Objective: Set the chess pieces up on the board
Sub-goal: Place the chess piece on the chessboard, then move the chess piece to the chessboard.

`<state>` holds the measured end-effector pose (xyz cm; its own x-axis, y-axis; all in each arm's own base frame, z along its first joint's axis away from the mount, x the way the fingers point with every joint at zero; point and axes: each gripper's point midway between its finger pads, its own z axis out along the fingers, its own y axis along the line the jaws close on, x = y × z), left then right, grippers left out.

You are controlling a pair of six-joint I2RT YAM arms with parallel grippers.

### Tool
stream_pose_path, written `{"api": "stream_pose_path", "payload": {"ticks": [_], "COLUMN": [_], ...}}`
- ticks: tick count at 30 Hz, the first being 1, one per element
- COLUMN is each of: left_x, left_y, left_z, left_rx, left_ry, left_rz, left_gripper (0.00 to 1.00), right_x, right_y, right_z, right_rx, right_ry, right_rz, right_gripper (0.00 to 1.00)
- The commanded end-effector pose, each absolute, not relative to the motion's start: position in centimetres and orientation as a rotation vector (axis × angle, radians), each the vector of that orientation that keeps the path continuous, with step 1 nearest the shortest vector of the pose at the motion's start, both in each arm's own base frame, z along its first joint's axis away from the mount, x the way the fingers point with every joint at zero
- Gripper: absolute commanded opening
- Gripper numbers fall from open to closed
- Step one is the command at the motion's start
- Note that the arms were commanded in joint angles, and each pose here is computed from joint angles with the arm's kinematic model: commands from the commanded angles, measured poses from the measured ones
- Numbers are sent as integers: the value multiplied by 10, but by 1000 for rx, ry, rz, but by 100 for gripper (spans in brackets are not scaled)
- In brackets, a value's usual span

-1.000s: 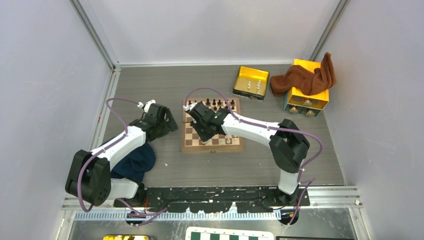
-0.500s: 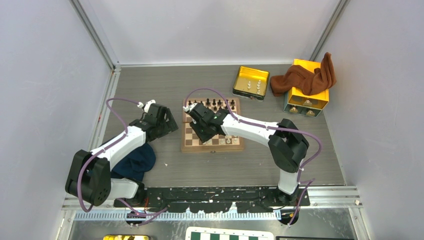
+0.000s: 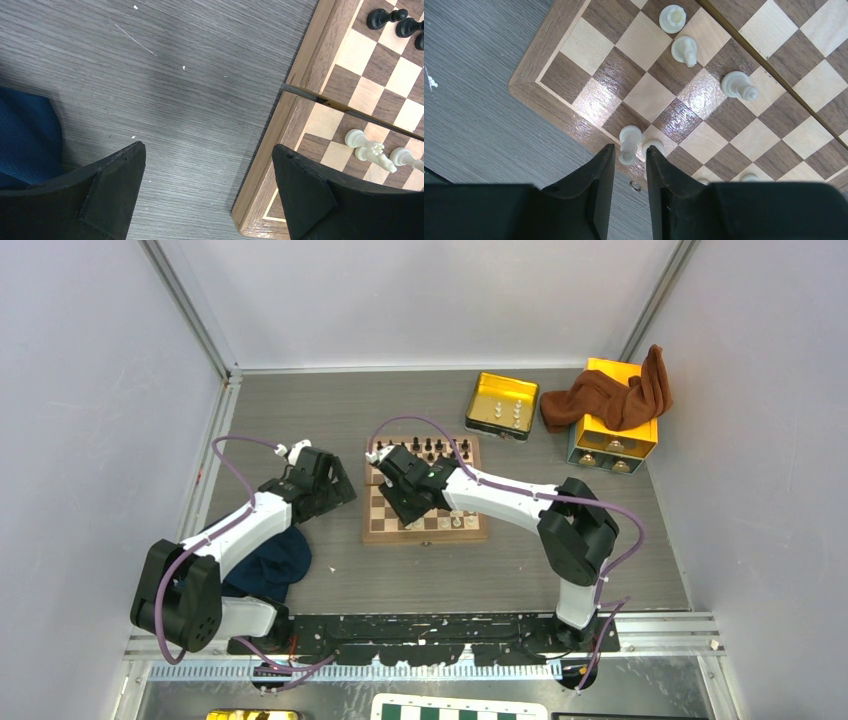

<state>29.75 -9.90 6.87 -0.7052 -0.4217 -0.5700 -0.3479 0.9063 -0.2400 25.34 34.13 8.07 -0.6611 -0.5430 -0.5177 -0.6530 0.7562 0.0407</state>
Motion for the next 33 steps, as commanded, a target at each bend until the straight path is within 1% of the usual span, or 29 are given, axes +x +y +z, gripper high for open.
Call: {"api": "stream_pose_path", "payload": {"ticks": [1, 17, 33], "left_x": [308, 311, 313], "left_y": [-102, -102, -103], "left_z": [82, 81, 84], "left_rx": [-556, -555, -554], "left_ry": [2368, 2370, 2366], "left_rz": [-187, -183, -182], "left_gripper": [98, 98, 98], "right_x": [265, 273, 278], "right_y": [353, 343, 316], "right_z": [130, 164, 168], "right_rx": [-864, -823, -757], "right_ry": [2343, 2268, 2259], "right_rz": [362, 328, 248], "right_gripper": [35, 36, 38]}}
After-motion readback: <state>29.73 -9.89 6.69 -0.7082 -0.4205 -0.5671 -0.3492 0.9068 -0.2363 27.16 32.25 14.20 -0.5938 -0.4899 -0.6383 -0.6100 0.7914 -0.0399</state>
